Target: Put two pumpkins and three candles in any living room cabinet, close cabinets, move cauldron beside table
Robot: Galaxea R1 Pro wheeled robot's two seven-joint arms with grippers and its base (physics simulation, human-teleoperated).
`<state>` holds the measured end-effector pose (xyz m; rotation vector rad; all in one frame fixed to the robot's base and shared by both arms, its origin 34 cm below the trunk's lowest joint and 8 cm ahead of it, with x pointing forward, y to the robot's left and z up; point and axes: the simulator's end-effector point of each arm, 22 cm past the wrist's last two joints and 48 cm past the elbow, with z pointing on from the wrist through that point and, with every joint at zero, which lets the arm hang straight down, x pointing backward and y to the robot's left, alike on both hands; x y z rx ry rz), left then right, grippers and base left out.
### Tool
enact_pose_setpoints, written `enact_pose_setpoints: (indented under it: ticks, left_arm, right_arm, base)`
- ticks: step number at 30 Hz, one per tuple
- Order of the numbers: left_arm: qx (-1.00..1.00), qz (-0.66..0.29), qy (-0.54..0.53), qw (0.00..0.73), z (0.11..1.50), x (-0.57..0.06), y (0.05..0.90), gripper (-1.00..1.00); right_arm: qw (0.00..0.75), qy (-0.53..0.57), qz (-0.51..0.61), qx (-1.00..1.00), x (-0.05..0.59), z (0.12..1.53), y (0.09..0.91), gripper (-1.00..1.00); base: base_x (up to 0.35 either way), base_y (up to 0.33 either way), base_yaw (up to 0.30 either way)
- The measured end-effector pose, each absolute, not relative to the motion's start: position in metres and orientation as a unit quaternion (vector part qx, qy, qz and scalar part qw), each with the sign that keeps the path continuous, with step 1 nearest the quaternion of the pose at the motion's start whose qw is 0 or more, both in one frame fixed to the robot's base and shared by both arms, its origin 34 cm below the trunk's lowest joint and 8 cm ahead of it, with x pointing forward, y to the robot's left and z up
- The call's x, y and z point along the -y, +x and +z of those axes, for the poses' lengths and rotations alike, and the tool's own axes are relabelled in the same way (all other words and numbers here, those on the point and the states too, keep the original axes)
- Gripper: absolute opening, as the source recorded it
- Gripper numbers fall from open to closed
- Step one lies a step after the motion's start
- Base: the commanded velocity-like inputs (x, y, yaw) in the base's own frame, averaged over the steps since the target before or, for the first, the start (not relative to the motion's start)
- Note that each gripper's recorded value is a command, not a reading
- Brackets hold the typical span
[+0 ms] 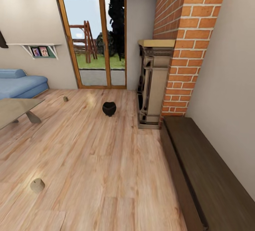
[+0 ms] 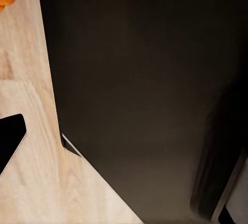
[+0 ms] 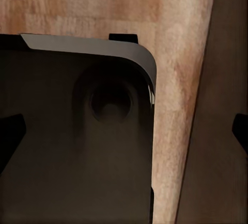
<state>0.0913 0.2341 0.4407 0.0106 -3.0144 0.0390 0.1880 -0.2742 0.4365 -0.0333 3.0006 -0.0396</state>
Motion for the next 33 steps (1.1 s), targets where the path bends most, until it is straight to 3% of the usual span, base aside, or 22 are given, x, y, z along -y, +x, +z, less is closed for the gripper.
enact_pose_setpoints:
  ticks: [33]
  left_arm:
    - [0.998,0.013,0.004,0.064,0.4408,-0.2339,0.0909,1.0]
  right_arm:
    - [0.07,-0.011,-0.012,-0.997,0.2717,0.4364,0.1874,1.0]
  base:
    - [0.331,0.0,0.0]
